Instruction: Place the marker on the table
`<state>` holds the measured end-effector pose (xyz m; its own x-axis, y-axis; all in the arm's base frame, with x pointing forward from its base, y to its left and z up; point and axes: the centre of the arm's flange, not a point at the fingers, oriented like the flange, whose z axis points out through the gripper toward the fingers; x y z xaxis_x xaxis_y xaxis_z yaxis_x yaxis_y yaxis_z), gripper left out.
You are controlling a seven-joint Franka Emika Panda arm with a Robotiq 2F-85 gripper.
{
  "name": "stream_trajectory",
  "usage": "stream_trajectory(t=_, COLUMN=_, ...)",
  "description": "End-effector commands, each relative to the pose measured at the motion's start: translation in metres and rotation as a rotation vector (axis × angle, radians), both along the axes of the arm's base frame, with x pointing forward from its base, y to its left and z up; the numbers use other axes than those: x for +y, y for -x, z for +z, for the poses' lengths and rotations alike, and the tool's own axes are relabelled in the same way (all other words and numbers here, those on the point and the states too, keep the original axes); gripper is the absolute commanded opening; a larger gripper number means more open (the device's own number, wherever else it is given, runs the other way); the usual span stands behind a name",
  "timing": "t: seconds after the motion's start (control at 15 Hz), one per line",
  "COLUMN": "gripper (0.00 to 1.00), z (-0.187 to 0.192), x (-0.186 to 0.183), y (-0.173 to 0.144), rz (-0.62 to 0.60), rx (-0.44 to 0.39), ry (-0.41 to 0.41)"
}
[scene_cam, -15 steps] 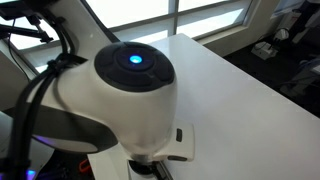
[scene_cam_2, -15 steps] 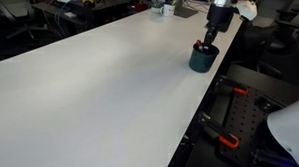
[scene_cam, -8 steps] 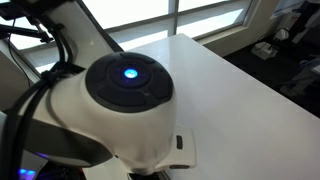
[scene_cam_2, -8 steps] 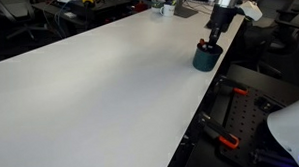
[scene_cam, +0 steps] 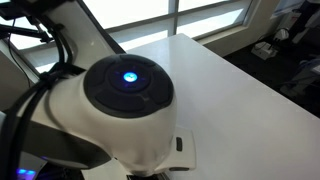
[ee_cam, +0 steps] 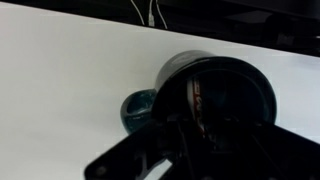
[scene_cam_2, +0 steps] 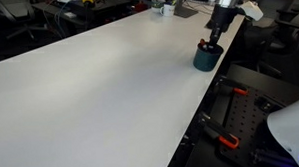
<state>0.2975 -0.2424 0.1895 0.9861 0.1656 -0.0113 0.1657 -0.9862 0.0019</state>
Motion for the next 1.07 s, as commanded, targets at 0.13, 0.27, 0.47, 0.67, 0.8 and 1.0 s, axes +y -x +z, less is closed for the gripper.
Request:
stream_trajectory(t=0.13, gripper=0.05, z=0.022, x=0.038, y=0.019, rz=-0.007, rx=0.0, ry=-0.001)
stream_trajectory(t=0.27, gripper=0.05, z=0.029, x=0.045, y=0.013, rz=-0.008, rx=0.001, ry=0.009)
stream_trajectory(t=0.47, gripper=0.05, z=0.043, x=0.057, y=0.002, rz=-0.004, rx=0.02, ry=0.035)
stream_trajectory(t=0.67, gripper=0.05, z=0.067, x=0.071, y=-0.008, rz=0.002, rx=0.045, ry=0.072)
stream_trajectory(t=0.8, gripper=0.05, z=0.086, x=0.081, y=-0.014, rz=0.003, rx=0.055, ry=0.097)
stream_trajectory(t=1.0, gripper=0.05, z=0.122, x=0.098, y=-0.025, rz=0.014, rx=0.01, ry=0.129)
